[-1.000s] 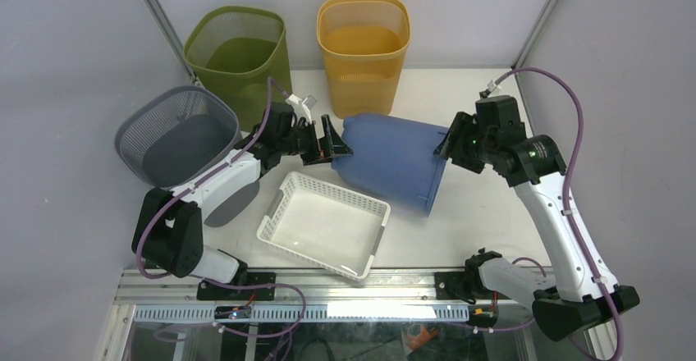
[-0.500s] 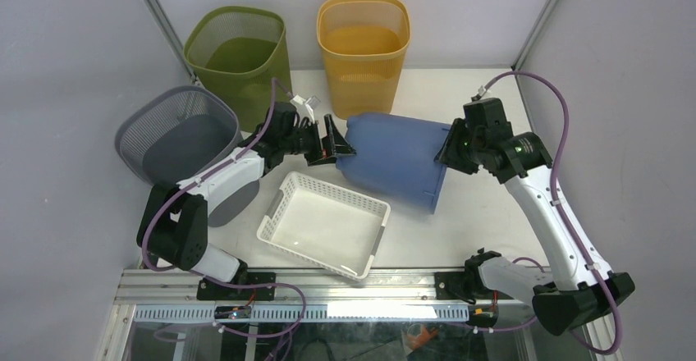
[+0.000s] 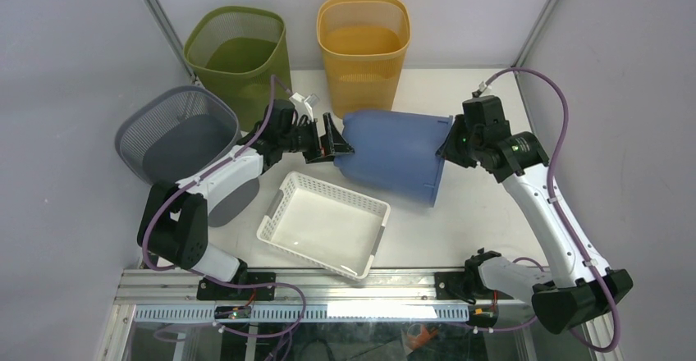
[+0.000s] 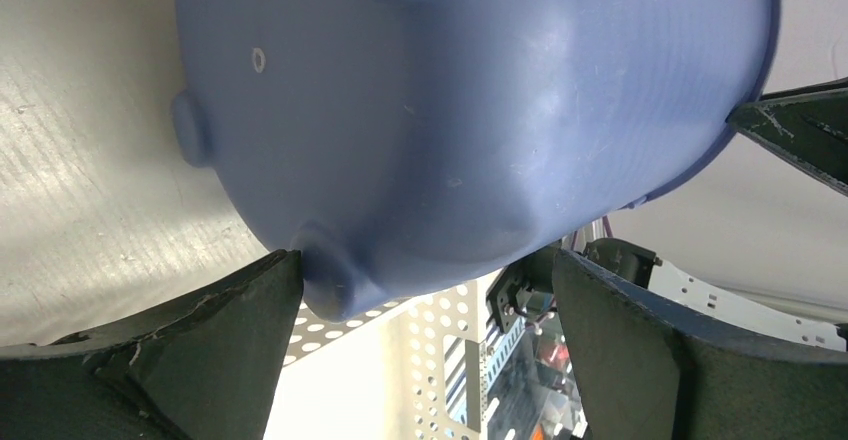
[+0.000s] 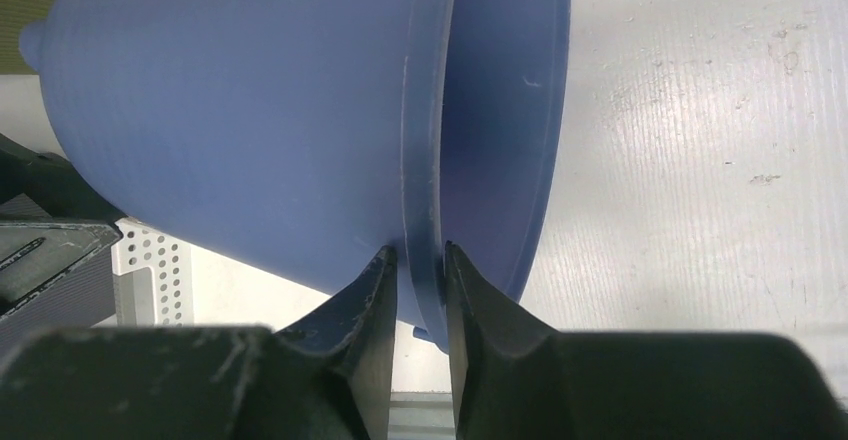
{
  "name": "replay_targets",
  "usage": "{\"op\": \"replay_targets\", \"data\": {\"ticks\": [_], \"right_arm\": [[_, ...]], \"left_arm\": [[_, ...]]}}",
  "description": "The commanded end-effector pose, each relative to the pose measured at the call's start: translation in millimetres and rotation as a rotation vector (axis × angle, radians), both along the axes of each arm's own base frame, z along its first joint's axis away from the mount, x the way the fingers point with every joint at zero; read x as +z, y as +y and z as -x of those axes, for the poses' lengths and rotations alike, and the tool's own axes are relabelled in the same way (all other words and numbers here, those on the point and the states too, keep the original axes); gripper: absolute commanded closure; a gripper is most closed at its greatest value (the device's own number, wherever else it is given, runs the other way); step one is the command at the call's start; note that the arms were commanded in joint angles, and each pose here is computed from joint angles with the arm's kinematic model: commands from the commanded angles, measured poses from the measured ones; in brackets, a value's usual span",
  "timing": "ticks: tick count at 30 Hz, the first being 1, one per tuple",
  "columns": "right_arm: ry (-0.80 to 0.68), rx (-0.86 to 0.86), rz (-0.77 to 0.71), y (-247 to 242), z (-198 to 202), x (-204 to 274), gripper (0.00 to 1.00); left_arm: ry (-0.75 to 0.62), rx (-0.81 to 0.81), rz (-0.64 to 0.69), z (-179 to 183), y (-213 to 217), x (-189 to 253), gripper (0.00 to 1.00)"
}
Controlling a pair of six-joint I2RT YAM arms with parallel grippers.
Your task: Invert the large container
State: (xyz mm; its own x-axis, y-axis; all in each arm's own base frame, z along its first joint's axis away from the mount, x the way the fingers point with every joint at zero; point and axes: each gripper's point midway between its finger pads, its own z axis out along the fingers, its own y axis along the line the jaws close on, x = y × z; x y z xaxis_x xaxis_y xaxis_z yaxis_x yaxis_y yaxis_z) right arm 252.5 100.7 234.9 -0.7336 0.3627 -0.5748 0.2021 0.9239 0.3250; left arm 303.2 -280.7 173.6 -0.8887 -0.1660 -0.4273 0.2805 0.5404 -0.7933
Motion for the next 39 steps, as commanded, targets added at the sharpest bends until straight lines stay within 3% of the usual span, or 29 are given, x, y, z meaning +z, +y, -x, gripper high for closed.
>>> {"op": "replay_targets", "data": {"ticks": [1, 9, 12, 25, 34, 39], "right_arm": [[0.010, -0.010, 0.025, 0, -8, -10, 0.84], [0.009, -0.018, 0.026, -1, -10, -12, 0.88], [0.004, -0.034, 0.048, -7, -12, -11, 1.00], [-0.061, -0.074, -0.157, -2, -37, -11, 1.00], [-0.068, -0.104, -0.291, -7, -52, -27, 1.00], [-0.040, -0.132, -0.323, -20, -51, -47, 1.00]], "left_arm": [[-0.041, -0.043, 0.026, 4, -2, 18, 0.01], [-0.024, -0.117, 0.101, 17, -9, 34, 0.11], [-0.045, -0.159, 0.157, 20, -15, 60, 0.13], [-0.179, -0.224, 0.353, 31, -23, 166, 0.12], [-0.179, -0.319, 0.487, 49, -40, 194, 0.12], [-0.175, -0.345, 0.498, 47, -54, 195, 0.12]]}}
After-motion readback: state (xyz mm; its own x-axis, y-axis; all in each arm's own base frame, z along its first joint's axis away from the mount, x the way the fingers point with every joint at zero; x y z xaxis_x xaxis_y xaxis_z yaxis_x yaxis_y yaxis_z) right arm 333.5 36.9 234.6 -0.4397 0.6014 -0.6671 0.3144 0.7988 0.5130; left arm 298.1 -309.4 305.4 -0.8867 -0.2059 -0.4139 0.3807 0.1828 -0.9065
